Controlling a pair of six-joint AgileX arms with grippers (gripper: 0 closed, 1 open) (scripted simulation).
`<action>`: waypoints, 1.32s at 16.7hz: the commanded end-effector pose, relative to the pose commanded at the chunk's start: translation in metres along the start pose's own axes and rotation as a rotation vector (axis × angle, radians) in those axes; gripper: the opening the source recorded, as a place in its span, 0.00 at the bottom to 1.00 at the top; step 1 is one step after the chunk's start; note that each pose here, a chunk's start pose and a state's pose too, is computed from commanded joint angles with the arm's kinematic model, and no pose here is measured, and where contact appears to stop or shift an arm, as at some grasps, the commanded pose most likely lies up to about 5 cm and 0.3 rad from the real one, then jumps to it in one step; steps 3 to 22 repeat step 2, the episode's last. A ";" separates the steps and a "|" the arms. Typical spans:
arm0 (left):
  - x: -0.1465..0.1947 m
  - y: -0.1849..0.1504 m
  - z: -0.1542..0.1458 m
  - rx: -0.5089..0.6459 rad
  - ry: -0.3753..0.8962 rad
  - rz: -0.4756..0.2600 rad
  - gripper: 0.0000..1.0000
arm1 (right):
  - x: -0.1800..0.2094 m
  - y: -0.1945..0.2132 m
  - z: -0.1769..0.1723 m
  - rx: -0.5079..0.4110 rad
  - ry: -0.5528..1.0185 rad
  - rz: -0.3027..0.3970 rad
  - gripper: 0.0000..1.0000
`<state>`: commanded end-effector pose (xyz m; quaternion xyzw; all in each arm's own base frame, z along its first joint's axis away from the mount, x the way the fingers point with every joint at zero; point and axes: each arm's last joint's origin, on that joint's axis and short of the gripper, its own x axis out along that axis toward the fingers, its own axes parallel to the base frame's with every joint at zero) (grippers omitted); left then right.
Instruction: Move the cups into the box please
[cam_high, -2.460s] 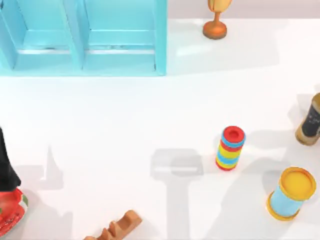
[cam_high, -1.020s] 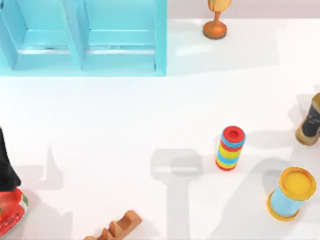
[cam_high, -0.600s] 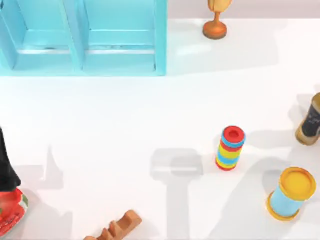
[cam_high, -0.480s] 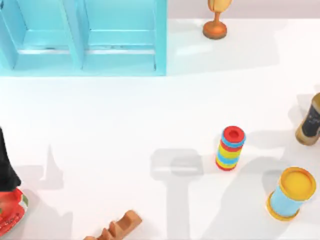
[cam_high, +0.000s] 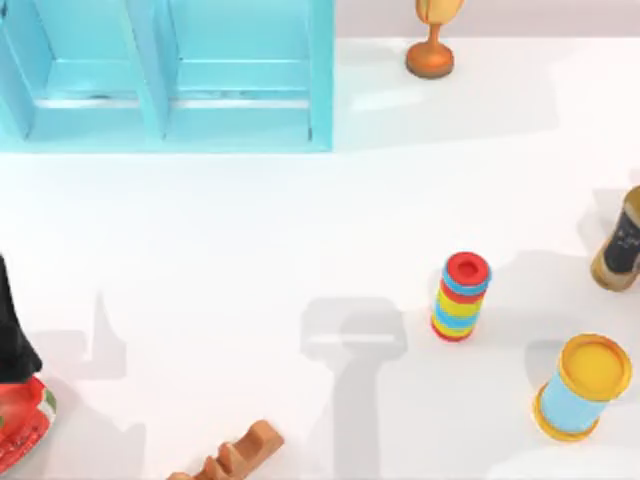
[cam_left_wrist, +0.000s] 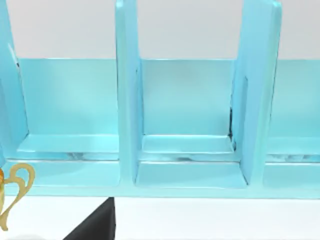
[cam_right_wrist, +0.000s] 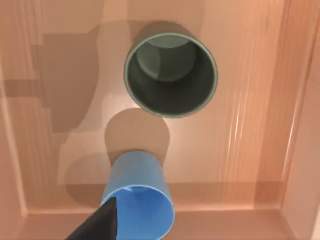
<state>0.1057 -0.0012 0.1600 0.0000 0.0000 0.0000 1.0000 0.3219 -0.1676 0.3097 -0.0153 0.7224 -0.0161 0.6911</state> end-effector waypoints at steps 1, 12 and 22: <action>0.000 0.000 0.000 0.000 0.000 0.000 1.00 | -0.003 0.001 -0.001 -0.001 -0.001 0.000 1.00; 0.000 0.000 0.000 0.000 0.000 0.000 1.00 | -0.004 0.001 -0.001 -0.001 -0.001 0.000 1.00; 0.000 0.000 0.000 0.000 0.000 0.000 1.00 | -0.004 0.001 -0.001 -0.001 -0.001 0.000 1.00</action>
